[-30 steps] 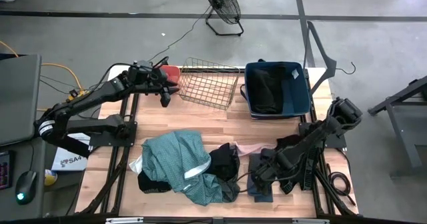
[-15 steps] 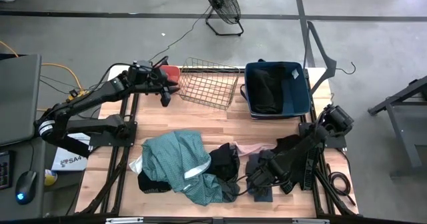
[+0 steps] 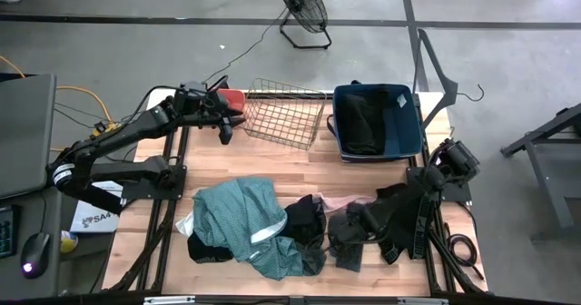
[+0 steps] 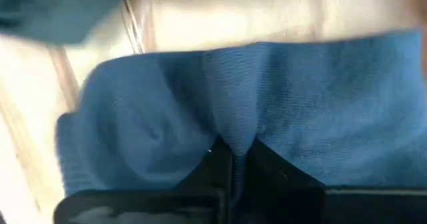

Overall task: Pick & Place Cloths
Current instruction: Put the violet sock into the orange bin

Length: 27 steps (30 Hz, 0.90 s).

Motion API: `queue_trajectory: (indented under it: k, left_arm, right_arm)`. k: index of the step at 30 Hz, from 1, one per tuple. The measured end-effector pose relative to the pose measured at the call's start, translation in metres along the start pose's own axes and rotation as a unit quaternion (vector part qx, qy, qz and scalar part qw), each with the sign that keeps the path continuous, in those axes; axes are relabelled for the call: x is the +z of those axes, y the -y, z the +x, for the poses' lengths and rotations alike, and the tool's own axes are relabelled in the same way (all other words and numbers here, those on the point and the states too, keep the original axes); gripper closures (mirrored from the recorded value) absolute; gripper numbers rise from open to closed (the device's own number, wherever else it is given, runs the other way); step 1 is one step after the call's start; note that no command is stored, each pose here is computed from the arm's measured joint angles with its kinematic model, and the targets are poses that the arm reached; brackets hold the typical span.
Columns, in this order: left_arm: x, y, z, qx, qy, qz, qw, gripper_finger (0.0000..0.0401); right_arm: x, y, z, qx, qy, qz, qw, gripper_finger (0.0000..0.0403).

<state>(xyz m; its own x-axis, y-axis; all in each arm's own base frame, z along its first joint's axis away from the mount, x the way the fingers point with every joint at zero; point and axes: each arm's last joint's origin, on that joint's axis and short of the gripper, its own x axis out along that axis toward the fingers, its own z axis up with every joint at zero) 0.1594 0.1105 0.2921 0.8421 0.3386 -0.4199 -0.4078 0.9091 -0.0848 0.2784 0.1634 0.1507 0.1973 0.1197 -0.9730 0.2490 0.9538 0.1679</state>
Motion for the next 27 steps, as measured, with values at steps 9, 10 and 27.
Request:
queue_trajectory:
  k: [9,10,27]
  left_arm:
    - [0.021,0.000,-0.002,0.012,0.106,0.143,0.984,0.0275]
    - [0.023,0.001,-0.003,0.009,0.115,0.157,0.981,0.0275]
    - [0.019,0.038,-0.005,-0.196,0.123,0.194,0.953,0.0275]
  right_arm:
    - [0.030,0.052,-0.120,-0.018,0.200,-0.142,0.969,0.0396]
    - [0.032,0.060,-0.131,-0.032,0.224,-0.158,0.961,0.0396]
    - [0.129,0.082,-0.149,-0.268,0.564,-0.131,0.770,0.0397]
